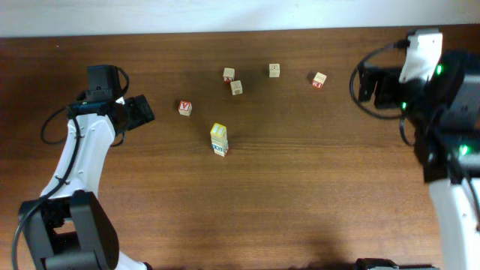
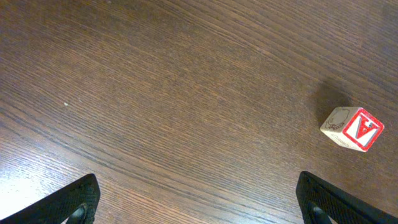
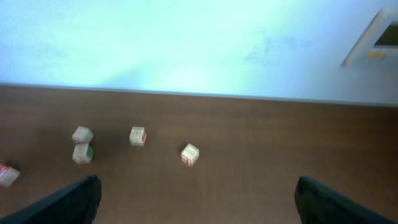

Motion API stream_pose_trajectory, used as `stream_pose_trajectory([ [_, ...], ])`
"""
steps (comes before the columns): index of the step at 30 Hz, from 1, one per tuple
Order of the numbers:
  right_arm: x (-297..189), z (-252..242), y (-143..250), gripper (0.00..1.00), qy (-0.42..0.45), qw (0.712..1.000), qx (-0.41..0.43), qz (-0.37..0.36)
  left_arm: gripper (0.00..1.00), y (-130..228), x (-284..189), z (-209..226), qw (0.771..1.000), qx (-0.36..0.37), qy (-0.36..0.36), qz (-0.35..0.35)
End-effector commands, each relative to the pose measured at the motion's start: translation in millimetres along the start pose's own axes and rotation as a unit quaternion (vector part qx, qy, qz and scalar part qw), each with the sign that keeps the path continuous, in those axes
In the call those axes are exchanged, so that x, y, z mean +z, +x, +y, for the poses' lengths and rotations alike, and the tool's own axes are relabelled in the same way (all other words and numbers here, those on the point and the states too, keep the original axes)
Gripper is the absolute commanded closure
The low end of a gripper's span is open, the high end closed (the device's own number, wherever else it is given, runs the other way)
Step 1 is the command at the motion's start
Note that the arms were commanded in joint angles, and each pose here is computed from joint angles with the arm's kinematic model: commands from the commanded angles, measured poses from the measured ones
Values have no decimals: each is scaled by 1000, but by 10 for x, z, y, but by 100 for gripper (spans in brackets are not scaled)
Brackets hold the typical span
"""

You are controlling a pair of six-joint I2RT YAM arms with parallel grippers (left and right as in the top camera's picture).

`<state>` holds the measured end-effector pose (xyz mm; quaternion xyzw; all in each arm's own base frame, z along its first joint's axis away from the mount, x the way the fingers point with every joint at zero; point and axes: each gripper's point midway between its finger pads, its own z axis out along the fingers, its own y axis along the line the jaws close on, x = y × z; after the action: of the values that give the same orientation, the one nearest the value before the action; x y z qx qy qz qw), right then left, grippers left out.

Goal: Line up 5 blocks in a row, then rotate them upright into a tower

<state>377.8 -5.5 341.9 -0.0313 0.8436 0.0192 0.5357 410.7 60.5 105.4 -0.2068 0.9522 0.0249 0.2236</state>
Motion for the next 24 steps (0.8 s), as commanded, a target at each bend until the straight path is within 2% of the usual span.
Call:
stream_pose_trajectory([
  [1, -181, -2, 160, 1, 11, 999, -10, -39, 1, -83, -89, -3, 1000, -1, -1, -16],
  [7, -474, 51, 445, 1, 18, 993, -20, -114, 1, -82, -89, -8, 1000, 0, 0, -15],
  [12, -666, 105, 855, 1, 27, 983, -50, -177, 1, -81, -89, -12, 1000, 0, 0, -15],
  [19, -704, 153, 1424, 1, 32, 966, -60, -249, 1, -81, -89, -12, 1000, 0, 0, -15],
  [24, -686, 171, 1650, 1, 32, 962, -62, -266, 1, -81, -89, -12, 1000, 0, 0, -15],
])
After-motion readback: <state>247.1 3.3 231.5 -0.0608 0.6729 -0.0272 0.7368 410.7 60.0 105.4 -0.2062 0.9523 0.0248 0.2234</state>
